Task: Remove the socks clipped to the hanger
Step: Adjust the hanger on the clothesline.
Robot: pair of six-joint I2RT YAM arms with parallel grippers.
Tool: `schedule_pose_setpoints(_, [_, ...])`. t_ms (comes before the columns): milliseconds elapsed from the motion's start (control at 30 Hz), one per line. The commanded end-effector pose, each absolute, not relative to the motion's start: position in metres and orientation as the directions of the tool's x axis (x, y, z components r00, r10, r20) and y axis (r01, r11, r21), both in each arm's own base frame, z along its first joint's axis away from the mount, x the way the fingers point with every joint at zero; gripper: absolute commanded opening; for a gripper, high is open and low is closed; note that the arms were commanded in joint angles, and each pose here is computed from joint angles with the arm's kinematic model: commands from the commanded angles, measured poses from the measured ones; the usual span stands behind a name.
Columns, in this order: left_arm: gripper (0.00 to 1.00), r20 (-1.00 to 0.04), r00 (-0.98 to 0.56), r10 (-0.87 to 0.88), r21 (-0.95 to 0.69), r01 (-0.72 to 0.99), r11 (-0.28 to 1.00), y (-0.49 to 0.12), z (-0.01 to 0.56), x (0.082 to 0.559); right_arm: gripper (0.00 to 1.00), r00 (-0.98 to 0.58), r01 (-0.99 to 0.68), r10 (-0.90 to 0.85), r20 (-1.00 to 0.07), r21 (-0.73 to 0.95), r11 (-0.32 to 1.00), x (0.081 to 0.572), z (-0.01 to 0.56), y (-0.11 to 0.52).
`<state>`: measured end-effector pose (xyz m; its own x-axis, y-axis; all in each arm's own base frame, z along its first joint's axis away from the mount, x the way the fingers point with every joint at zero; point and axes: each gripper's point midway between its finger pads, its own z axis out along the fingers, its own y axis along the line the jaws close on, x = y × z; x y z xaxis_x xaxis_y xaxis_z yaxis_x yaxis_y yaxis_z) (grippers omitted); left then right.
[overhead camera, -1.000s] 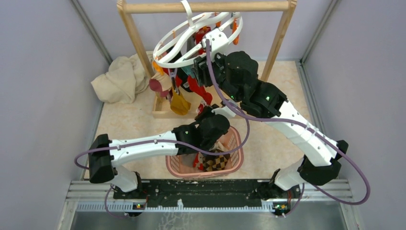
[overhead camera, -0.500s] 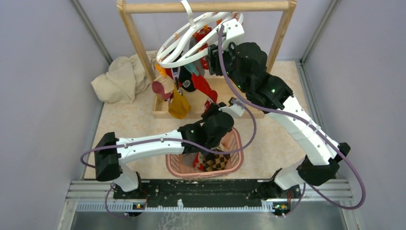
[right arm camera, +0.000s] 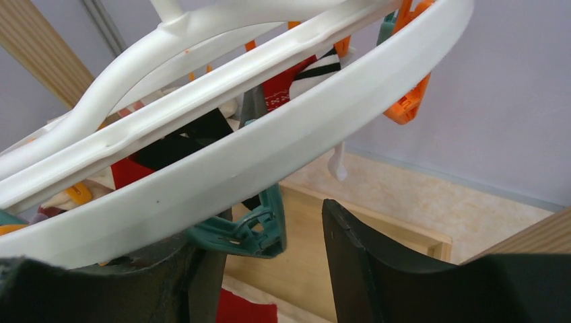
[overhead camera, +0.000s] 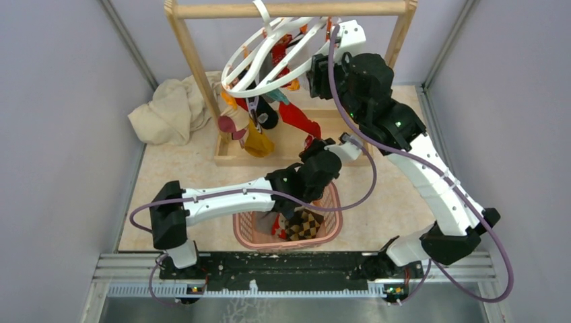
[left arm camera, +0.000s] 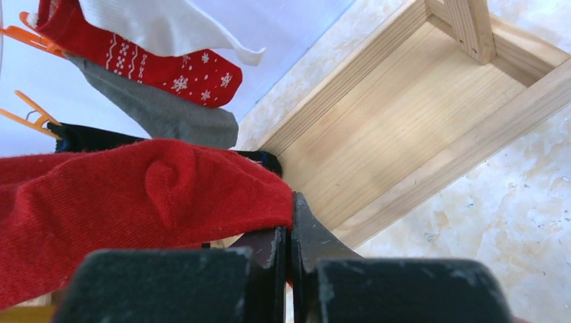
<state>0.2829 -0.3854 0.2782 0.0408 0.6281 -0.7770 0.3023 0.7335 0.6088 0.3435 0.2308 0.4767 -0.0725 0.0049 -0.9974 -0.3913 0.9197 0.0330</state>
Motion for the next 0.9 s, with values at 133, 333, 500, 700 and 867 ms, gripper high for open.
schedule_pose_setpoints(133, [0.00, -0.802, 0.067, 0.594, 0.577, 0.347, 0.740, -0.408, 0.286, 0.303, 0.54, 0.009, -0.374, 0.117, -0.993, 0.105, 0.921, 0.315, 0.514, 0.200])
schedule_pose_setpoints(333, [0.00, -0.789, 0.055, 0.612, 0.586, 0.365, 0.723, -0.417, 0.279, 0.326, 0.55, -0.004, -0.403, 0.130, -0.992, 0.120, 0.907, 0.299, 0.515, 0.194])
schedule_pose_setpoints(500, [0.00, -0.768, 0.035, 0.639, 0.603, 0.377, 0.704, -0.422, 0.268, 0.343, 0.56, -0.004, -0.434, 0.135, -0.991, 0.123, 0.892, 0.288, 0.520, 0.192])
schedule_pose_setpoints(700, [0.00, -0.749, 0.027, 0.662, 0.619, 0.385, 0.685, -0.434, 0.265, 0.360, 0.57, -0.015, -0.479, 0.125, -0.992, 0.117, 0.870, 0.283, 0.522, 0.199])
schedule_pose_setpoints(867, [0.00, -0.722, 0.025, 0.692, 0.646, 0.384, 0.660, -0.443, 0.263, 0.371, 0.57, -0.029, -0.513, 0.104, -0.994, 0.104, 0.852, 0.281, 0.518, 0.206])
